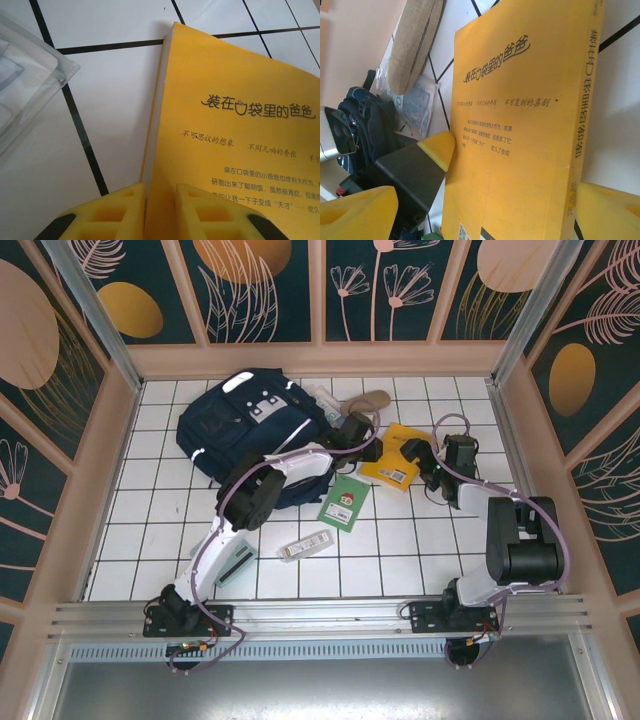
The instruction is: Pack books, pencil case, and school supplies into a backpack
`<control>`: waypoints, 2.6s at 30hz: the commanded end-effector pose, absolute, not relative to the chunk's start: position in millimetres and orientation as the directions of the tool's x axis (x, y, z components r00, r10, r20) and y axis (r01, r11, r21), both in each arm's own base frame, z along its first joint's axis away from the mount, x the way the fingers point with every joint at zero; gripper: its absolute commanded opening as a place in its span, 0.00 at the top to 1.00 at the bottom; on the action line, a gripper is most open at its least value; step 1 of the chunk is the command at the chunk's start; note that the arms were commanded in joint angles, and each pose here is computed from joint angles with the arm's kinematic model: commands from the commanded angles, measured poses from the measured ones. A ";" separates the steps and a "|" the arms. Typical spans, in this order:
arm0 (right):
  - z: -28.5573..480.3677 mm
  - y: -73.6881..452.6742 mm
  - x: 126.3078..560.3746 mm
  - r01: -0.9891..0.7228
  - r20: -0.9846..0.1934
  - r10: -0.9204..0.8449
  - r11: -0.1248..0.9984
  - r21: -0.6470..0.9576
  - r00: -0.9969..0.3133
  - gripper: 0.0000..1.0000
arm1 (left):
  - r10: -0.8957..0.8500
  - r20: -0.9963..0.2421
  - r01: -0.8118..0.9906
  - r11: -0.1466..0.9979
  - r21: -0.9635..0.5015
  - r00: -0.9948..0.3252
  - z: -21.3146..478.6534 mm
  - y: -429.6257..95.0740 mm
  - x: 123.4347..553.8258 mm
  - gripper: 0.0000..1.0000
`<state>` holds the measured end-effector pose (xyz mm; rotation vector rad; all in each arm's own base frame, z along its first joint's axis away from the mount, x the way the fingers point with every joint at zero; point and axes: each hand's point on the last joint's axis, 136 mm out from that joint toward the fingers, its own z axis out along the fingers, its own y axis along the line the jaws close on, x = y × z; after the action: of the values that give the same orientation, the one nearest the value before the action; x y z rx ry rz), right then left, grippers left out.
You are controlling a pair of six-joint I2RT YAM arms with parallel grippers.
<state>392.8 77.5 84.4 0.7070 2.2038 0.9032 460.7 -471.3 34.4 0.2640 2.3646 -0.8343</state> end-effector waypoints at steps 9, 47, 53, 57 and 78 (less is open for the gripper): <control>156.8 121.3 409.6 -0.100 -0.421 0.638 0.475 0.874 -0.645 0.09 | 0.064 -0.461 0.397 0.621 -0.676 -0.885 36.2 -511.3 398.7 0.77; 113.1 100.9 409.5 0.095 -0.404 0.609 0.622 0.777 -0.682 0.75 | 0.064 -0.486 0.407 0.646 -0.646 -0.872 42.6 -501.7 408.4 0.77; 119.4 97.4 404.2 0.065 -0.412 0.625 0.597 0.800 -0.663 1.00 | 0.063 -0.559 0.451 0.668 -0.592 -0.827 79.8 -489.2 422.6 0.72; 142.0 93.9 398.1 0.005 -0.452 0.635 0.583 0.812 -0.627 1.00 | 0.048 -0.632 0.475 0.704 -0.528 -0.774 119.4 -467.5 431.6 0.65; 241.9 100.9 347.1 -0.325 -0.644 0.618 0.559 0.763 -0.452 1.00 | 0.299 -0.619 0.309 0.946 0.095 -0.726 101.1 -278.1 394.3 0.53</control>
<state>351.4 97.4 201.5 0.3763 1.8565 1.0917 402.2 -295.8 114.4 0.3836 2.3863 -0.1455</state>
